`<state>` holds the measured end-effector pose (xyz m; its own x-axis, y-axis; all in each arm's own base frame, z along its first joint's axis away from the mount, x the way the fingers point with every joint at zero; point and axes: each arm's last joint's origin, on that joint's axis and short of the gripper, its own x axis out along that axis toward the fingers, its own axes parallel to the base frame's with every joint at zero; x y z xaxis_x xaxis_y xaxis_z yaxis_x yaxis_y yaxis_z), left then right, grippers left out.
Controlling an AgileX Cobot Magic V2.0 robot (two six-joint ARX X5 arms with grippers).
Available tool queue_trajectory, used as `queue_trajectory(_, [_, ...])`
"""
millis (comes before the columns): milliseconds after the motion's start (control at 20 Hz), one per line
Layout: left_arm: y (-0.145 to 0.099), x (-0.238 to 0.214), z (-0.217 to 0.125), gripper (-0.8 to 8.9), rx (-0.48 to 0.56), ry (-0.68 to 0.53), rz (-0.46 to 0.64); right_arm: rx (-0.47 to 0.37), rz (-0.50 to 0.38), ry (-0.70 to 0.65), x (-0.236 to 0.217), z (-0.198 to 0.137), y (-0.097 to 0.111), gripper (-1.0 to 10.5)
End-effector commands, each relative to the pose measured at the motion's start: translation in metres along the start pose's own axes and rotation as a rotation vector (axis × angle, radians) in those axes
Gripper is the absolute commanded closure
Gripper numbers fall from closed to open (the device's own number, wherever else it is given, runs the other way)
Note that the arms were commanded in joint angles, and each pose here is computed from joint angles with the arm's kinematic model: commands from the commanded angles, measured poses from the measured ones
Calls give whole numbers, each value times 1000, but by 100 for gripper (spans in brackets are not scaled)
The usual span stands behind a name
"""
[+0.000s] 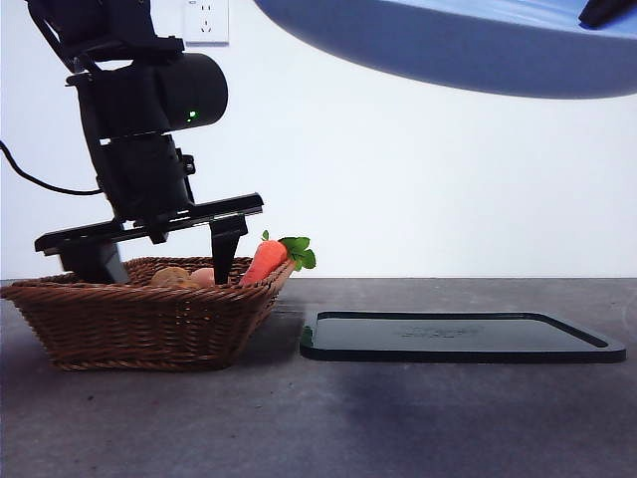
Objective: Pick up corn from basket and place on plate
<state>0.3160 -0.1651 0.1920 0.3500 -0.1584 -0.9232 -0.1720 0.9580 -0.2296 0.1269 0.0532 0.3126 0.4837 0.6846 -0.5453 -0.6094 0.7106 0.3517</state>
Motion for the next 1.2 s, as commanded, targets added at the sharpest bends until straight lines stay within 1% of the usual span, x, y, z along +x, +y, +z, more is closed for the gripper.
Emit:
queue_trajectory(50, [-6, 3, 0, 572, 6, 0, -9, -23, 7, -24, -3, 6, 3, 943])
queue_trajectory(100, [-7, 3, -1, 590, 7, 3, -7, -23, 7, -24, -3, 6, 3, 943])
queue_trajectory(250, [-7, -12, 0, 595, 14, -20, -25, -22, -3, -25, -3, 6, 3, 943])
queue_trajectory(300, [-7, -22, 2, 595, 14, -45, -42, -19, -25, -25, -3, 6, 2, 943])
queue_trajectory(400, [-10, -52, 6, 595, 40, -119, -96, -1, -97, -15, 0, 7, -2, 943])
queue_trajectory(500, [-13, -91, 8, 595, 76, -210, -171, 53, -148, 37, 12, 9, -11, 943])
queue_trajectory(600, [-17, -129, -1, 595, 158, -293, -257, 118, -166, 112, 33, 12, -24, 943])
queue_trajectory(650, [-19, -146, -9, 595, 219, -317, -312, 163, -169, 147, 48, 14, -33, 943])
queue_trajectory(750, [-29, -163, -26, 595, 346, -321, -391, 235, -161, 179, 73, 18, -47, 943])
queue_trajectory(800, [-37, -164, -35, 595, 416, -296, -425, 266, -145, 188, 83, 19, -53, 943])
queue_trajectory(900, [-51, -156, -52, 595, 562, -243, -427, 323, -98, 193, 98, 21, -60, 943])
queue_trajectory(1000, [-68, -139, -69, 595, 685, -173, -411, 356, -71, 191, 105, 22, -64, 943])
queue_trajectory(1100, [-81, -119, -80, 595, 764, -121, -391, 373, -69, 198, 108, 21, -65, 943])
queue_trajectory(1200, [-91, -101, -89, 594, 817, -77, -374, 375, -69, 201, 108, 21, -65, 943])
